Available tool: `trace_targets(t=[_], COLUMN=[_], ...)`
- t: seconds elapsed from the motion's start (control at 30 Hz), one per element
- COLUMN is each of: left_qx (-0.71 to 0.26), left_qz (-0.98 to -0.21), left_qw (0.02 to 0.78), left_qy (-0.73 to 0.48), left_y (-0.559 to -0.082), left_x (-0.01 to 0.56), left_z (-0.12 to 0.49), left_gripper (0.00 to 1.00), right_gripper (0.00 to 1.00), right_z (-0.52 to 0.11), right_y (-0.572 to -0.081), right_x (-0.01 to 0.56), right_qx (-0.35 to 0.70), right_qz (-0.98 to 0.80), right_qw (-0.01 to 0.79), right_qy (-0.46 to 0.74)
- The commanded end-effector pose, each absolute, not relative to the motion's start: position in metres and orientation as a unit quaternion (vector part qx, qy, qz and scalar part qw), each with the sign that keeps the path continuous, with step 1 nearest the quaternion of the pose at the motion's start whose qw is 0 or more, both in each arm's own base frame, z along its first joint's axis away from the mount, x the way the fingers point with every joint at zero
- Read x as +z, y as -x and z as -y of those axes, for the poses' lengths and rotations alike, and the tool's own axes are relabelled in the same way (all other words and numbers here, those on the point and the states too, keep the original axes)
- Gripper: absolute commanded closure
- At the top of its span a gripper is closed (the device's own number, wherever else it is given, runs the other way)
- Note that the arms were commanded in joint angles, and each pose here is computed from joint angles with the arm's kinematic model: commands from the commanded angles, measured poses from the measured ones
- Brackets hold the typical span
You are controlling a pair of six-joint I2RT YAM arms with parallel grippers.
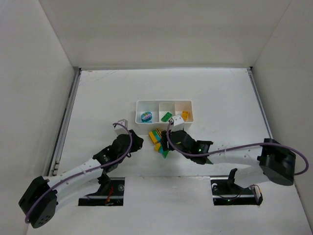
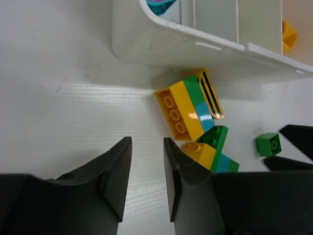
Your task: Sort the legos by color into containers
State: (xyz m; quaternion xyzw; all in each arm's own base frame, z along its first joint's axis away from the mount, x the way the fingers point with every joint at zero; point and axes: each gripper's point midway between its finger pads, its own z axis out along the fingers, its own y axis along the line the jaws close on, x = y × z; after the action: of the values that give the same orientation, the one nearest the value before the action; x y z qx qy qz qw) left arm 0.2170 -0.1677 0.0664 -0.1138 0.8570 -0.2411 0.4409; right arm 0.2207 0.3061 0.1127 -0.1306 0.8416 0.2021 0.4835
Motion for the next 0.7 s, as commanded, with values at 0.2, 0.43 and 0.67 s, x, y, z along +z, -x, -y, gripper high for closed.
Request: trace_targets(t=[0.2, 0.43, 0.67], left_qx=[-0.264, -0.261, -0.284], left_qz=[-0.848, -0.847, -0.838], left_qw=[0.437, 0.438, 0.432], left_qy=[0.140, 0.148, 0.174], left_y=[-0.212, -0.213, -0.220], left_x=[0.070, 0.069, 0.075], left_z=[0.174, 0.169, 0.170], left_gripper=[0.68, 0.66, 0.52], right_gripper=[0.24, 0.09, 0.08], right_z=[-0.355, -0.369, -0.371], right_y=[-0.242, -0.250, -0.262], right_x=[0.096, 0.078, 0.064], right_qx=[0.202, 0.193, 0.181], right_qz=[-0.839, -0.844, -0.859], right_qw=[0.488, 0.477, 0.456], right_qy=[0.131, 0.153, 0.150])
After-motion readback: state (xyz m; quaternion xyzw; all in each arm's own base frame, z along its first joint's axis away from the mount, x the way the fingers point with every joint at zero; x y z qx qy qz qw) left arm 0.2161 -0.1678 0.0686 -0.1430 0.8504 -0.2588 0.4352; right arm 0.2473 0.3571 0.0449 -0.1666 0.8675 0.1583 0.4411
